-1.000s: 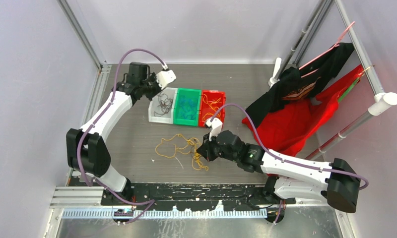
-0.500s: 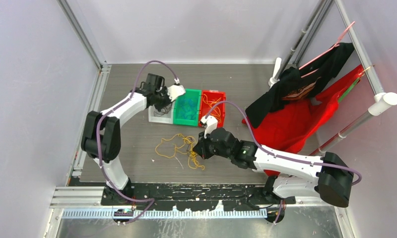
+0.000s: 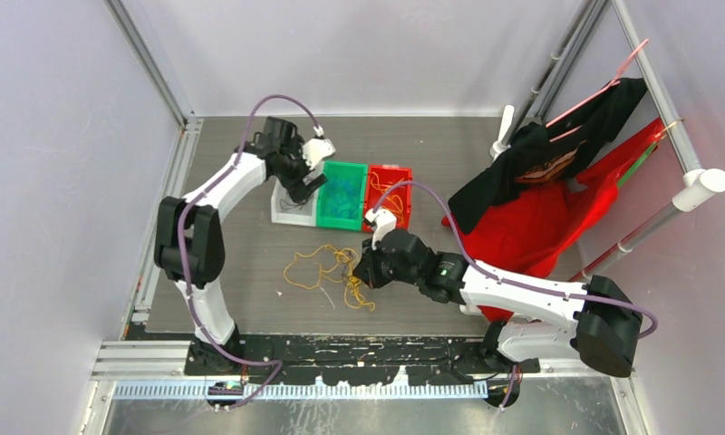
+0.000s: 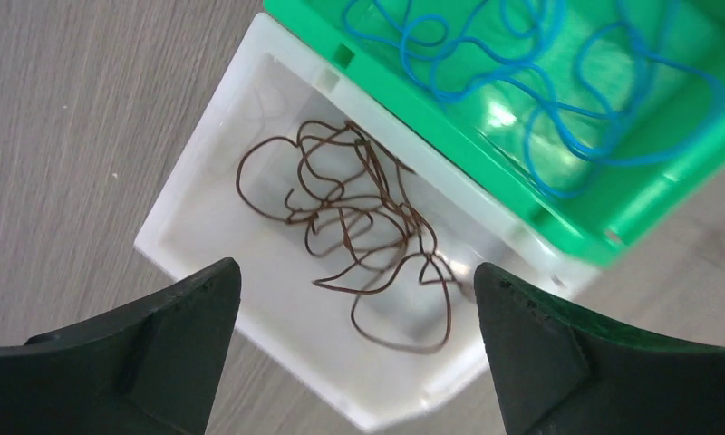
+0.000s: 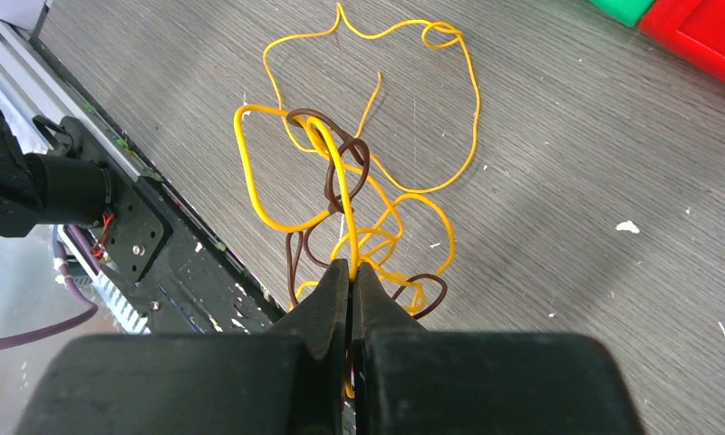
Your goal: Untangle the cables
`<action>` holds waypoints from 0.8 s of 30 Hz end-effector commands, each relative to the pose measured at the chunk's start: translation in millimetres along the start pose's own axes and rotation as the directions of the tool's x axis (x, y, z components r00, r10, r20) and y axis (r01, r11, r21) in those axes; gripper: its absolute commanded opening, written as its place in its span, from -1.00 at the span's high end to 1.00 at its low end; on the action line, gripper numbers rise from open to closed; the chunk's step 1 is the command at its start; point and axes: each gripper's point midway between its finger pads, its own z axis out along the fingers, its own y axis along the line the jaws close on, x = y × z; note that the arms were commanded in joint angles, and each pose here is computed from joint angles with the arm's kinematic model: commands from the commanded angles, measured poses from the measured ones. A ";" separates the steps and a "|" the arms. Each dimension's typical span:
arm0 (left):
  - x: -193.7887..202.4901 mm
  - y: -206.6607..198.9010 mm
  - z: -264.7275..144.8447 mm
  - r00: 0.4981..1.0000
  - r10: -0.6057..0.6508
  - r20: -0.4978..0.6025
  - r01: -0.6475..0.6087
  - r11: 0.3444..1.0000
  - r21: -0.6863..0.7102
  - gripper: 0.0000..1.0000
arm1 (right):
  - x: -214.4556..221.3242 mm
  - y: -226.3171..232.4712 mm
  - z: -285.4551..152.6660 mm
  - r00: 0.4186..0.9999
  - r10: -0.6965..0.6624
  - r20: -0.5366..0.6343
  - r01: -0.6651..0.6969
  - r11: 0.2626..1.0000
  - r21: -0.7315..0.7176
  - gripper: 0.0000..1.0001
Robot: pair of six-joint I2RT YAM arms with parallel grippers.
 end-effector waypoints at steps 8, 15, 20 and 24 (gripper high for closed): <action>-48.1 -76.7 -166.0 0.972 -0.002 0.234 -0.079 0.938 0.338 -0.99 | -35.5 17.5 -12.6 0.997 0.038 0.070 -0.030 0.992 -0.124 0.98; -43.7 -169.8 -213.7 0.942 0.000 0.336 -0.233 0.720 0.653 -0.85 | -43.0 35.8 -10.8 0.999 0.050 0.022 -0.042 0.961 -0.272 0.98; -53.3 -203.6 -210.6 0.924 0.033 0.381 -0.314 0.636 0.705 -0.70 | -43.0 46.5 -5.1 0.999 0.036 -0.031 -0.044 0.943 -0.330 0.97; -61.4 -217.1 -200.7 0.897 0.094 0.433 -0.387 0.642 0.662 -0.69 | -48.1 49.2 -2.7 0.997 0.053 -0.048 -0.067 0.934 -0.351 0.98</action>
